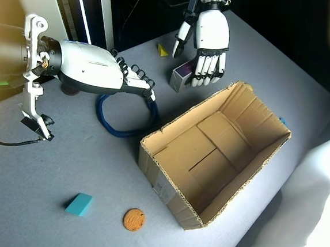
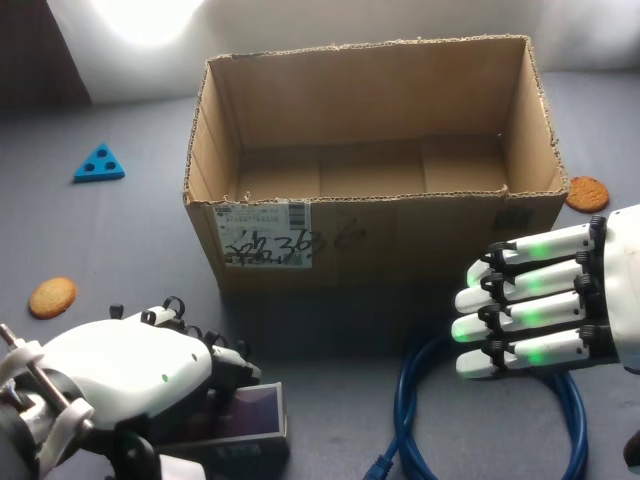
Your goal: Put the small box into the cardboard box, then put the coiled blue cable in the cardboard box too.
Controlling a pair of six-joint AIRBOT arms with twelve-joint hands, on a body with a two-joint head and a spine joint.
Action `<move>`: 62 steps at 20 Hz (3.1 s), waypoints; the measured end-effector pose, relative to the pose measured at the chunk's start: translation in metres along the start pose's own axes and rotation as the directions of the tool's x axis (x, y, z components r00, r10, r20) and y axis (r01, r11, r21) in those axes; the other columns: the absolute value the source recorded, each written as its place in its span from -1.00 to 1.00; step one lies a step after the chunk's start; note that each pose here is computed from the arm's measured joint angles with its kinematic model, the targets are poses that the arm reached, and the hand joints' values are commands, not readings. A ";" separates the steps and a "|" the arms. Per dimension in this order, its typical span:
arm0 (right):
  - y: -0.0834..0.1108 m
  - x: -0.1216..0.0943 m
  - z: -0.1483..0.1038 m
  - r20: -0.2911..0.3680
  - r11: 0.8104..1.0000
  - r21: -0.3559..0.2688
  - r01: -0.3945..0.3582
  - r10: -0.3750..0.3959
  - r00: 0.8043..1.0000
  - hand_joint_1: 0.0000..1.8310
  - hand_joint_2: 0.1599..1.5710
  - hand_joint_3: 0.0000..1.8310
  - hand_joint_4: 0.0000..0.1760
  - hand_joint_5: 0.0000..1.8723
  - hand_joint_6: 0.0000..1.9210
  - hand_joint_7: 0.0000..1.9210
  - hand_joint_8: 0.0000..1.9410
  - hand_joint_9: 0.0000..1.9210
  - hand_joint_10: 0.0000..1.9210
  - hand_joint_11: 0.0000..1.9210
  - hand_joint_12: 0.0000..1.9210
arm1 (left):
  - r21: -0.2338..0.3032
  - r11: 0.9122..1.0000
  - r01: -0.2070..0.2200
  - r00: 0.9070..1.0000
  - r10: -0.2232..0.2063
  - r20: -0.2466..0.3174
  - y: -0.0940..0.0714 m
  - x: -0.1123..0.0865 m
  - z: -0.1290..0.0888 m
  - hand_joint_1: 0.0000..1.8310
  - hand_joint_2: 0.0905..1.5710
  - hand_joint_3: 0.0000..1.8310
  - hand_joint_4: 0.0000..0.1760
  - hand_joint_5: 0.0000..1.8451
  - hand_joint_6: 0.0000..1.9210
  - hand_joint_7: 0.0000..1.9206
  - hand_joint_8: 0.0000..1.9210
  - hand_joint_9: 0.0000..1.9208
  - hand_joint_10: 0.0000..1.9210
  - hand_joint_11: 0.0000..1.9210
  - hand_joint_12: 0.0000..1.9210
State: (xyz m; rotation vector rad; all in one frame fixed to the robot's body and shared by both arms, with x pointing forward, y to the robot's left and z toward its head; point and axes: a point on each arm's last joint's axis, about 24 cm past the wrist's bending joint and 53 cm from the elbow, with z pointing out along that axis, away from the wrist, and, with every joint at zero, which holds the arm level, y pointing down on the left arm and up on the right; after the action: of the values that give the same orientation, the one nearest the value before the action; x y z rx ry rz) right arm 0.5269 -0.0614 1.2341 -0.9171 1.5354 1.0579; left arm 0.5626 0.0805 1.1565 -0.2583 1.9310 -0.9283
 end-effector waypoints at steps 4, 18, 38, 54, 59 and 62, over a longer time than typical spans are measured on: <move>0.000 0.000 0.000 0.000 1.000 0.000 0.000 0.000 1.000 -0.36 0.21 -1.00 -1.00 -0.74 -1.00 -0.77 -1.00 -0.77 -1.00 -1.00 -0.33 | 0.019 1.000 -0.023 1.000 0.023 -0.007 -0.004 0.007 0.002 -0.05 0.40 -0.99 -1.00 -0.42 -0.98 -0.36 -0.98 -0.44 -0.97 -1.00 0.01; -0.001 0.000 0.000 0.001 1.000 0.002 0.000 0.000 1.000 -0.30 0.21 -1.00 -1.00 -0.71 -1.00 -0.75 -1.00 -0.77 -1.00 -1.00 -0.32 | 0.028 0.999 -0.037 0.999 0.037 -0.007 -0.006 0.012 0.003 0.34 0.51 -1.00 -1.00 -0.07 0.08 -0.17 0.51 -0.45 0.42 -0.80 0.71; -0.001 0.000 0.000 0.000 1.000 0.001 0.004 -0.004 1.000 -0.30 0.20 -1.00 -1.00 -0.69 -1.00 -0.75 -1.00 -0.77 -1.00 -1.00 -0.30 | 0.129 0.989 -0.076 0.994 0.065 0.084 -0.033 -0.072 -0.020 0.35 0.48 -1.00 -1.00 -0.07 0.07 -0.11 0.42 -0.39 0.36 -0.76 0.68; -0.001 0.000 0.000 0.000 1.000 0.001 0.005 -0.005 1.000 -0.27 0.19 -1.00 -1.00 -0.72 -1.00 -0.77 -0.99 -0.77 -0.99 -1.00 -0.33 | 0.218 0.959 -0.179 0.975 0.142 0.171 -0.063 -0.138 -0.024 0.31 0.48 -1.00 -1.00 -0.06 0.09 -0.13 0.44 -0.39 0.23 -0.81 0.68; -0.001 0.000 0.000 0.000 1.000 0.001 0.005 -0.005 1.000 -0.32 0.24 -1.00 -1.00 -0.71 -1.00 -0.77 -1.00 -0.76 -1.00 -1.00 -0.31 | 0.206 0.962 -0.180 0.978 0.152 0.146 -0.055 -0.137 -0.022 0.47 0.52 -1.00 -1.00 -0.11 0.13 -0.10 0.42 -0.41 0.63 -0.81 0.74; -0.001 0.000 0.000 0.000 1.000 0.002 0.005 -0.005 1.000 -0.37 0.24 -1.00 -1.00 -0.73 -1.00 -0.77 -1.00 -0.77 -1.00 -1.00 -0.32 | 0.154 0.975 -0.159 0.979 0.135 0.154 -0.033 -0.147 -0.012 0.33 0.48 -1.00 -1.00 -0.07 0.08 -0.10 0.42 -0.40 0.29 -0.81 0.71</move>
State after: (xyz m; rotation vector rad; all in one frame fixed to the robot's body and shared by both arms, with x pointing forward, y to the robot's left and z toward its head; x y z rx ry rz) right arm 0.5278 -0.0621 1.2340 -0.9188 1.5337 1.0527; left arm 0.6242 0.1404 1.2803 -0.0804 1.7069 -0.9392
